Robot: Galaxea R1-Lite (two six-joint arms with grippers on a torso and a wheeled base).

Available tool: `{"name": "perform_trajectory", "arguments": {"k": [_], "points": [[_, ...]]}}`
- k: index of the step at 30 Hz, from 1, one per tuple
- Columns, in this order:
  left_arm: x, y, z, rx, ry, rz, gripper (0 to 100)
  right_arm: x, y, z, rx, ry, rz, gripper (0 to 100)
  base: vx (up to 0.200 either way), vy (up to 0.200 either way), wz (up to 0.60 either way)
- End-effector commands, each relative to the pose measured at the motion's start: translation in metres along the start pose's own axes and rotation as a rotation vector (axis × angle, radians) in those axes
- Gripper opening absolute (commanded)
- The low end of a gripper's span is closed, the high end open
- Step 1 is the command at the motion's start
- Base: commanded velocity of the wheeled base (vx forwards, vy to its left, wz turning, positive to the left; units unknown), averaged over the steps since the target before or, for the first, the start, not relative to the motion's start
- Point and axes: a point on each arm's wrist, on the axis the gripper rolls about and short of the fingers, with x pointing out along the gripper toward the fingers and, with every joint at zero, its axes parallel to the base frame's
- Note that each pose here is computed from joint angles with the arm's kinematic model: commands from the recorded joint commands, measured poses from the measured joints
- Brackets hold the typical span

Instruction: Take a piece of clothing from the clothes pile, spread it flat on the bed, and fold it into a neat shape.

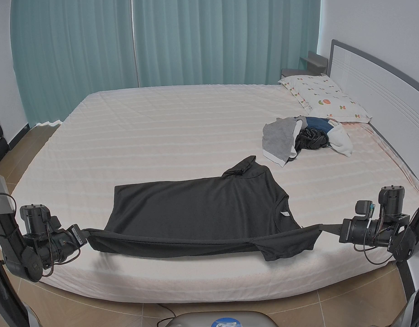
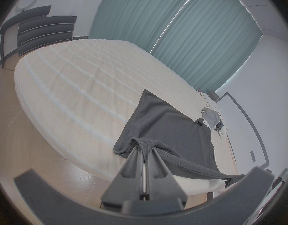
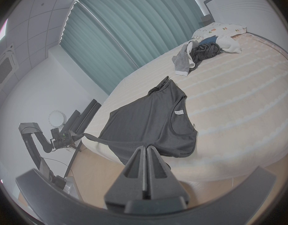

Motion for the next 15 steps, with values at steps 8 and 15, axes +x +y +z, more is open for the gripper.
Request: {"name": "perform_trajectory", "arguments": {"k": [8, 15], "points": [[0.053, -0.003, 0.004, -0.137, -0.002, 0.004, 0, 0.047, -0.028, 0.021, 0.045, 0.056, -0.039, 0, 0.000, 0.000, 0.00], [0.077, -0.009, 0.006, -0.116, -0.029, 0.009, 0, 0.071, -0.036, 0.031, 0.047, 0.069, -0.061, 0, 0.000, 0.000, 0.00]]}}
